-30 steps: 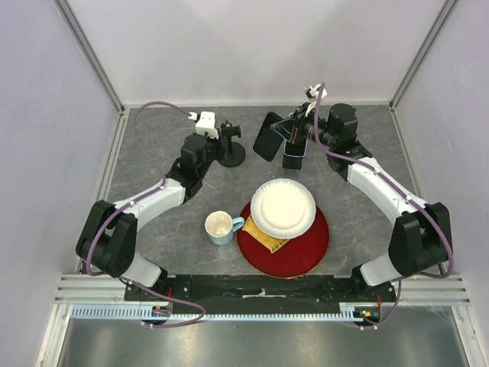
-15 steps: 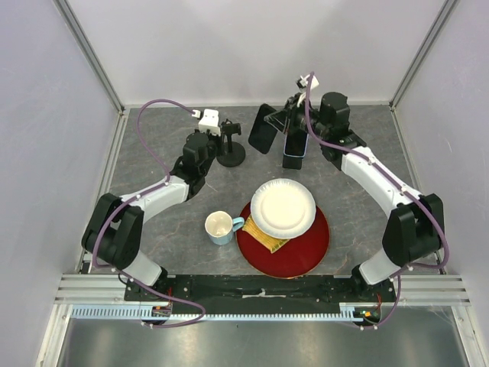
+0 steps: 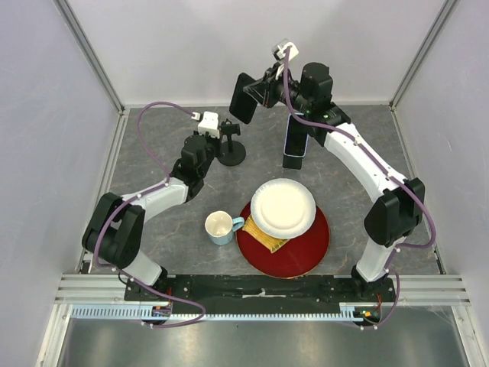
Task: Place the phone on the phone stand
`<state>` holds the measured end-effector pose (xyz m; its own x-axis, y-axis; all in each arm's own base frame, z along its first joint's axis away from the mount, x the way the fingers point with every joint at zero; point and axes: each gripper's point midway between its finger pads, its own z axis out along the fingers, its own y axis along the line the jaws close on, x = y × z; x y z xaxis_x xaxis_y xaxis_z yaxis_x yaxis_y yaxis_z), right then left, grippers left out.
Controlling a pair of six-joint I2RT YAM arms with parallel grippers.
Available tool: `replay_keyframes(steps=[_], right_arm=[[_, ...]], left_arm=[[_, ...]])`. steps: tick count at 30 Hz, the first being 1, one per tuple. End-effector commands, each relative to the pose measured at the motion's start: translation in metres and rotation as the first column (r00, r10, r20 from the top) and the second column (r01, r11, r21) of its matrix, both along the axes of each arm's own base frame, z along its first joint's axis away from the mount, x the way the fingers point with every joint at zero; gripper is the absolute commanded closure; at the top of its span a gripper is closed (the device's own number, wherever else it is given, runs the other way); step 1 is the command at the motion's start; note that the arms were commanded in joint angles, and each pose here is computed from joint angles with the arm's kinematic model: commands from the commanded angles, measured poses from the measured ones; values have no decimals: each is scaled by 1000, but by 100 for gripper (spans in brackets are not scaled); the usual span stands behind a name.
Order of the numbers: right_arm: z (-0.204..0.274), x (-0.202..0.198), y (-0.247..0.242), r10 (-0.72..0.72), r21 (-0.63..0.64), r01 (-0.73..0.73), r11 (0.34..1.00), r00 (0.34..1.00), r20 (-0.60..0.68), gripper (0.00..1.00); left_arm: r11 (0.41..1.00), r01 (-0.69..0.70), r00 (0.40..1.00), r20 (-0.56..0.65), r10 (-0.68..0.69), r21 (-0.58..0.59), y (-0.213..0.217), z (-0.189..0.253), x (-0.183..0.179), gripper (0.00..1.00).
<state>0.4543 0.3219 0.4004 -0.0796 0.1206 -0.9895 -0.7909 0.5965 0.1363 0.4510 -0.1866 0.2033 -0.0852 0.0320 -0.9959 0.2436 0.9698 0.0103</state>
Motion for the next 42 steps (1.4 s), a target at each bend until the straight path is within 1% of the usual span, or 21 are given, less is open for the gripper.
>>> replay_keyframes(steps=[1, 3, 6, 8, 11, 13, 14, 15, 16, 17, 18, 21, 22, 23, 30, 31, 33, 34, 35, 39, 42], right_arm=[[-9, 4, -2, 9, -92, -1, 996, 996, 90, 100], [-10, 1, -1, 42, -153, -22, 988, 991, 128, 100], [-29, -16, -1, 128, -223, -102, 970, 986, 106, 100], [-36, -28, -1, 167, -243, -139, 960, 981, 99, 100], [-50, -48, 0, 268, -274, -240, 931, 961, 68, 100], [-60, -64, 3, 360, -278, -335, 900, 932, 43, 100], [-64, -67, 4, 388, -280, -364, 888, 921, 33, 100], [-72, -70, 6, 409, -280, -393, 876, 912, 1, 100], [-75, -76, 7, 449, -280, -433, 857, 893, -4, 100], [-72, -79, 9, 469, -277, -452, 848, 883, -5, 100], [-78, -81, 11, 487, -271, -476, 837, 873, -28, 100], [-73, -88, 14, 533, -251, -522, 815, 846, -29, 100], [-71, -89, 14, 536, -248, -525, 814, 844, -27, 100], [-68, -92, 15, 545, -238, -535, 810, 838, -30, 100], [-53, -110, 26, 593, -204, -583, 787, 805, -11, 100], [-53, -113, 29, 602, -197, -592, 782, 798, -9, 100], [-47, -118, 35, 620, -188, -608, 772, 785, 6, 100], [-47, -120, 37, 627, -186, -614, 767, 779, 9, 100], [-47, -121, 38, 629, -184, -617, 765, 778, 6, 100], [-41, -120, 40, 628, -161, -617, 770, 778, 16, 100], [-34, -125, 42, 640, -135, -631, 764, 768, 26, 100]], left_arm=[[1000, 30, 999, 36, -30, 1, 4, 20, -11, 62], [998, 35, 999, 29, -34, -45, 6, 32, -20, 50], [993, 66, 998, 28, -63, -102, 8, 50, -35, 41], [986, 90, 996, 31, -87, -144, 9, 62, -44, 40], [953, 192, 981, 54, -184, -234, 11, 85, -65, 33], [892, 331, 943, 77, -324, -308, 7, 99, -81, 31], [833, 453, 889, 83, -451, -319, -6, 102, -96, 30], [807, 482, 871, 87, -483, -341, -5, 106, -99, 30], [784, 518, 847, 77, -526, -342, -10, 104, -102, 29], [728, 602, 785, 76, -615, -329, -21, 105, -114, 29], [700, 639, 753, 73, -654, -318, -27, 102, -118, 30], [632, 692, 691, 65, -720, -347, -37, 95, -123, 30], [609, 718, 668, 89, -739, -337, -40, 98, -125, 30], [571, 744, 627, 68, -776, -347, -45, 89, -131, 30], [474, 806, 516, 31, -856, -355, -60, 67, -140, 31], [460, 809, 502, 22, -865, -365, -63, 64, -140, 32], [427, 822, 465, 11, -885, -378, -73, 60, -142, 42], [420, 825, 458, 10, -889, -379, -74, 59, -141, 48], [418, 826, 455, 9, -890, -378, -76, 59, -141, 58], [440, 818, 473, -2, -881, -369, -74, 56, -138, 76], [447, 826, 484, 27, -874, -342, -72, 68, -142, 89]])
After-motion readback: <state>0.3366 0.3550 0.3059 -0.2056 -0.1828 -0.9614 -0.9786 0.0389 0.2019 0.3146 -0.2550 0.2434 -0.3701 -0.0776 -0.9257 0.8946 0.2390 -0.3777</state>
